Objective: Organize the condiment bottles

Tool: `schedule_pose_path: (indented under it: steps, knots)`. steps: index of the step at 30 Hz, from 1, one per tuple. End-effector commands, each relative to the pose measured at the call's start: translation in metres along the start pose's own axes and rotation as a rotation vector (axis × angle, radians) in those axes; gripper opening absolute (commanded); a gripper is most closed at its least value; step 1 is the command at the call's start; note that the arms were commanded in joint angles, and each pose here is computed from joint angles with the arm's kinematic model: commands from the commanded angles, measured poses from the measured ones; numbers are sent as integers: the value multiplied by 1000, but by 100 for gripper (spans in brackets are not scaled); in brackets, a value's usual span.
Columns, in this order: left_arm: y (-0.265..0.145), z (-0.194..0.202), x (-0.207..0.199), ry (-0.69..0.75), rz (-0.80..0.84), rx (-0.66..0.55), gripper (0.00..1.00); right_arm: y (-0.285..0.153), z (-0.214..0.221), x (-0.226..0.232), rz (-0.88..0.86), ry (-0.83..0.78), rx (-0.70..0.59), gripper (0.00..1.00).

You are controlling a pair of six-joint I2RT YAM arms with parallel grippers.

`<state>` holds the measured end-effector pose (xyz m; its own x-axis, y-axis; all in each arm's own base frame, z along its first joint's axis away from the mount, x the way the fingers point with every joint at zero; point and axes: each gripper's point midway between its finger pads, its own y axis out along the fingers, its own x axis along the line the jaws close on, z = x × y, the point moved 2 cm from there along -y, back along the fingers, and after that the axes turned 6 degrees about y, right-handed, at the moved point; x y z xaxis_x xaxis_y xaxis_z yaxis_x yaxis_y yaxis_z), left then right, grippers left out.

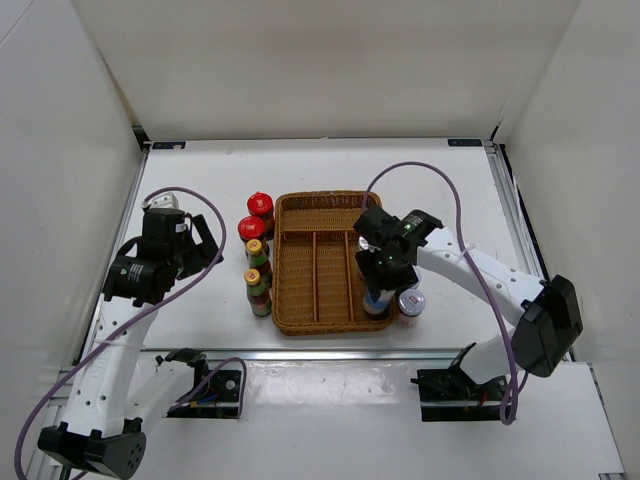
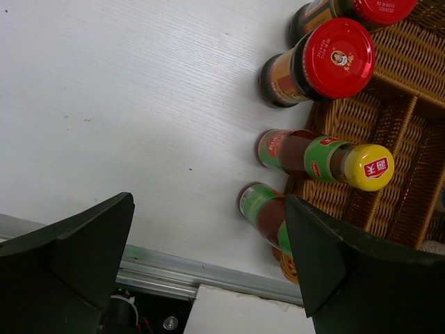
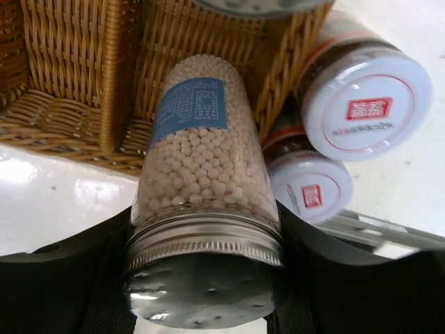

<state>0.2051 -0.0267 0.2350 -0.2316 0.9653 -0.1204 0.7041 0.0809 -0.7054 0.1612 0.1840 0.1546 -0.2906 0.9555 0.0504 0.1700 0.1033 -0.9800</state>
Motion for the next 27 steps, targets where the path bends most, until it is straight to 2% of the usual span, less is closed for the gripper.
schedule_pose_path:
  steps: [1,2,3,6,8,9,10,12,14,16,19,21,23,27]
  knots:
    - [-2,1,0,-3,1,-14,100,1,-10,3,-25,19,-85,16]
    - [-2,1,0,-3,1,-14,100,1,-10,7,-48,10,-83,18]
    - [-2,1,0,-3,1,-14,100,4,-9,6,-47,9,-81,29]
    - [-2,1,0,-3,1,-14,100,4,-8,8,-57,0,-75,72]
    - [-2,1,0,-3,1,-14,100,-1,-9,5,-48,1,-87,82]
    - [-2,1,0,-3,1,-14,100,-10,-13,5,-48,15,-110,91]
    - [-2,1,0,-3,1,-14,100,-15,-12,2,-40,25,-118,95]
    - [-1,0,1,-3,-8,-17,100,-29,-21,0,-38,38,-168,100]
    - [-2,1,-1,3,-1,-16,100,-42,-24,-2,-32,60,-195,100]
    - [-2,1,-1,3,-1,-16,100,-68,-34,-11,-4,95,-291,100]
    - [-2,1,-1,3,-1,-16,100,-93,-46,-30,29,200,-402,100]
    - [-2,1,-1,3,-1,-16,100,-98,-51,-50,56,283,-430,100]
    - [-2,1,-1,3,-1,-16,100,-94,-51,-68,77,356,-403,100]
    - [-2,1,-1,3,-1,-16,100,-62,-41,-86,95,441,-271,100]
